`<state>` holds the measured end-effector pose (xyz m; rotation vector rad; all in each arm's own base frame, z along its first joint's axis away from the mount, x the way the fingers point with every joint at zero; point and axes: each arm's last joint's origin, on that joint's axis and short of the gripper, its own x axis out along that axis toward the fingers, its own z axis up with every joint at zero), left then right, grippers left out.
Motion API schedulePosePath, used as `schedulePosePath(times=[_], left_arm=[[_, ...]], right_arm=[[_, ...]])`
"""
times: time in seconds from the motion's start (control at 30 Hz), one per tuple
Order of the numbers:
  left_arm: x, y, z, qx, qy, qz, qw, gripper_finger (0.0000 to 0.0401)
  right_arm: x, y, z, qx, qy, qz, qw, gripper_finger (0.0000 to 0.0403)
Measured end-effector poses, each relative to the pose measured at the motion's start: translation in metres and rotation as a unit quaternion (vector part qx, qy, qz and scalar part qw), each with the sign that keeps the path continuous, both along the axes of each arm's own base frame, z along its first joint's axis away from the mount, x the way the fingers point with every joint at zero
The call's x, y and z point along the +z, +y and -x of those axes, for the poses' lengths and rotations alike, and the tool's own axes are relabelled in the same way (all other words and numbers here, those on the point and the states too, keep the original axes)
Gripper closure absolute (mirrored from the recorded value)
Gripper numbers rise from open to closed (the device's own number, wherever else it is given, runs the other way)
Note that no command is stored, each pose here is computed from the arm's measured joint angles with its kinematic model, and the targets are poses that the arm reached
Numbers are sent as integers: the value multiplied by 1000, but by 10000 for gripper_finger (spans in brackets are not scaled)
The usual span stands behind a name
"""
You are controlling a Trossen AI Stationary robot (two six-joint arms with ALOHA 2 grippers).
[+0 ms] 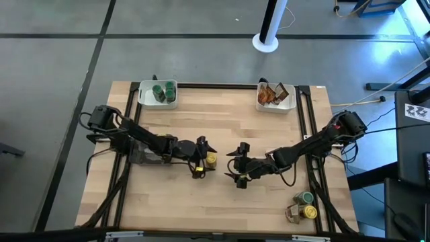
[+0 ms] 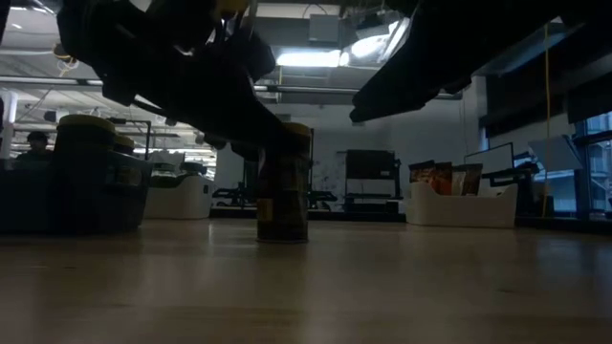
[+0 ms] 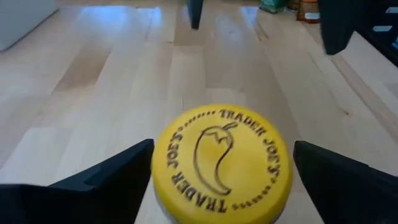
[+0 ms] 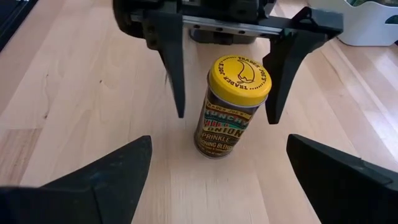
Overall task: Sort spices by type
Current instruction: Put the yellow seasoning bottle into the black bin
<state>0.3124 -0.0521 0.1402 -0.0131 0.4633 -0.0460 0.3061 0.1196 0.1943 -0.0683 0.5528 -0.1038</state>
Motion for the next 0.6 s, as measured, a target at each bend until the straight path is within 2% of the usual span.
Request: schedulePosePath(times=[0.43, 0.6], left_arm=[[14, 1, 6, 0, 9, -4, 1000, 166], [15, 1, 7, -1, 12, -7, 1000, 183]], right_arm=[[0, 0, 0, 0, 0, 0, 1000, 31], [0, 0, 0, -1, 0, 0, 1000, 31]])
